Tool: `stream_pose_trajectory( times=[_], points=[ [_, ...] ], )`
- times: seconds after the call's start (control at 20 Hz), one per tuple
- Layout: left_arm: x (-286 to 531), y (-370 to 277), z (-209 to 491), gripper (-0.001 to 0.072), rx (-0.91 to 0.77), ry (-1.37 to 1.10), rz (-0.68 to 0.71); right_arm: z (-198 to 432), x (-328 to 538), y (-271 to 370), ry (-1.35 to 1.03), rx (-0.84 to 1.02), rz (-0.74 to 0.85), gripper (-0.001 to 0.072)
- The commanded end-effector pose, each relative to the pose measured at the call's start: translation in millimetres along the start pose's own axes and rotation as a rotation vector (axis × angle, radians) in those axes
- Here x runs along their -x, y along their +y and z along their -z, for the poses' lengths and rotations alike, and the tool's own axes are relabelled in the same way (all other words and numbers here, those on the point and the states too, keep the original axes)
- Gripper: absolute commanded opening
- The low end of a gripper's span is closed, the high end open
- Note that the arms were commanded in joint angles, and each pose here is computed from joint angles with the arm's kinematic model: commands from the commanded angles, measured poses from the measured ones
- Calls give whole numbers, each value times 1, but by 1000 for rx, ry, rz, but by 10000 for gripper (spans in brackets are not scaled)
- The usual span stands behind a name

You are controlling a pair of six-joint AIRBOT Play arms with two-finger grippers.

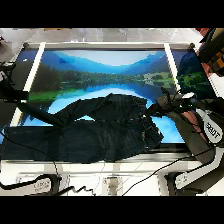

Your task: Fold the clothes and pants, and hang the long-sleeved shirts on hangers.

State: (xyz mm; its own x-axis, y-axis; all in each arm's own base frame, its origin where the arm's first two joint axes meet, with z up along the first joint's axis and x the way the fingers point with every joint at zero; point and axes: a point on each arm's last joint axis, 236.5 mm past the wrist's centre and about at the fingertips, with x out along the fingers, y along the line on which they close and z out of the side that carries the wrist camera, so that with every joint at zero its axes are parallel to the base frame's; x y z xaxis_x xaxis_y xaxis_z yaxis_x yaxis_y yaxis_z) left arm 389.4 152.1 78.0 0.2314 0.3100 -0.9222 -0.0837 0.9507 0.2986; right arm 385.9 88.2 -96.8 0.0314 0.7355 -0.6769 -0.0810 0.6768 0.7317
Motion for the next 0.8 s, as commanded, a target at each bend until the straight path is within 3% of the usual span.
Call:
stream_pose_trajectory(
  times=[0.0, 0.2, 0.25, 0.3, 0.35, 0.5, 0.75],
  points=[
    [0, 2, -9, 24, 0, -38, -7, 2, -14, 5, 29, 17, 31, 547],
    [0, 2, -11, 23, 0, -47, -9, 9, -44, 24, 87, 149, 30, 535],
    [0, 2, -11, 24, 0, -47, -9, 5, -48, 25, 74, 201, 48, 373],
    [0, 2, -12, 23, 0, -49, -9, 0, -49, 25, 56, 212, 62, 119],
    [0, 3, -15, 23, 0, -63, -12, -7, -47, 24, 31, 217, 77, 39],
    [4, 8, -43, 23, 0, -183, -33, -24, -18, 30, -38, 244, 124, 37],
    [17, 42, -68, 23, -30, -300, -171, -33, 92, 7, -230, 206, 378, 36]
  ],
)
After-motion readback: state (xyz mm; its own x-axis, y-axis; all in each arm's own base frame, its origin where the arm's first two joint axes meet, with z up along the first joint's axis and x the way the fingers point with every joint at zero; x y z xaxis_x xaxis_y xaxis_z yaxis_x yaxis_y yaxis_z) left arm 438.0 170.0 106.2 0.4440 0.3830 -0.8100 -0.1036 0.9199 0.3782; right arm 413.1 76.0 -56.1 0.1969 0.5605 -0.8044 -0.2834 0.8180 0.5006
